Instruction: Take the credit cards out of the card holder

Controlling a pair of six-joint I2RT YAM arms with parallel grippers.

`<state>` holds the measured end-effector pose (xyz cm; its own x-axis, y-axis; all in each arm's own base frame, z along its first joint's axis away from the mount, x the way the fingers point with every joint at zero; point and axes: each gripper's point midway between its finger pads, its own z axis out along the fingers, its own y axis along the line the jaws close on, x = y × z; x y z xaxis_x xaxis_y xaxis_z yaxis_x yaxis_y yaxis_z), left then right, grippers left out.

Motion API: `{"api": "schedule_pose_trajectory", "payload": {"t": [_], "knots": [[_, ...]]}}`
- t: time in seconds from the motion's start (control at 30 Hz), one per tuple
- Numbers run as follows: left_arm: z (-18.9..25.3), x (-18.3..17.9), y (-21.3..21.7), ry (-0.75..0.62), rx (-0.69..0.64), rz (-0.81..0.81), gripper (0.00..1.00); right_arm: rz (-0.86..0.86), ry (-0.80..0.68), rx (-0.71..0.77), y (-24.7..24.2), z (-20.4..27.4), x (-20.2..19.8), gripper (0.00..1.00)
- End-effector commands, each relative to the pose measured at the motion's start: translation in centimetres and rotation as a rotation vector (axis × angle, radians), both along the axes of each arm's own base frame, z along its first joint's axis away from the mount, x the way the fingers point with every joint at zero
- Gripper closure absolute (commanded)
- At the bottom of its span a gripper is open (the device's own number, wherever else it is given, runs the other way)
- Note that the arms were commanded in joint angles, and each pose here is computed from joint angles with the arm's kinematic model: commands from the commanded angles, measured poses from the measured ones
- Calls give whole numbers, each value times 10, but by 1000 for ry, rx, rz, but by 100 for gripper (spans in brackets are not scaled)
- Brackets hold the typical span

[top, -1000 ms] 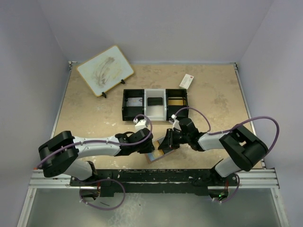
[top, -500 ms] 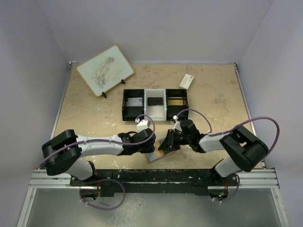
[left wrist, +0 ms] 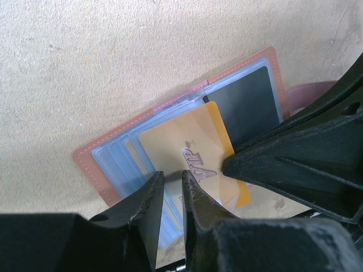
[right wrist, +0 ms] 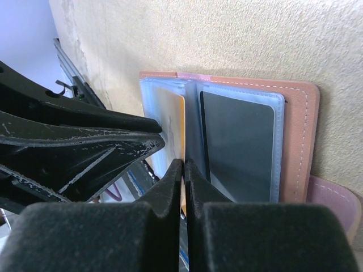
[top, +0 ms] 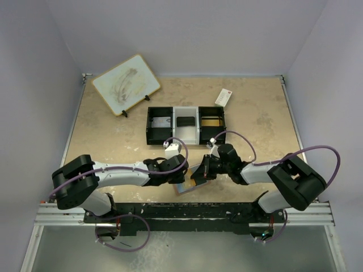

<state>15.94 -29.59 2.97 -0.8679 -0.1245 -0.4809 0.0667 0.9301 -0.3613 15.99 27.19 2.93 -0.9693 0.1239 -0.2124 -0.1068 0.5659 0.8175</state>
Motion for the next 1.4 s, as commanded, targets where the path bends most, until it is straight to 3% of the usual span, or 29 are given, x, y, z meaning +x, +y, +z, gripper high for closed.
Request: {"api": "schedule_pose_trajectory", "payload": {"t": [0.0,0.27,0.5,0.77,1.37], "knots": [[-24,-8,37,19,184,-9,82,-16,-19,33,2,6,3,99],[-26,-8,43,16,204,-3,82,-34,-18,33,-5,4,5,95],[-28,-9,44,17,215,-6,82,1,-21,69,-4,8,0,83],[-28,-8,43,17,221,-11,83,14,-9,116,0,10,-2,100],[-21,-6,46,-8,223,-6,83,-61,-5,20,-27,-5,5,100]]}}
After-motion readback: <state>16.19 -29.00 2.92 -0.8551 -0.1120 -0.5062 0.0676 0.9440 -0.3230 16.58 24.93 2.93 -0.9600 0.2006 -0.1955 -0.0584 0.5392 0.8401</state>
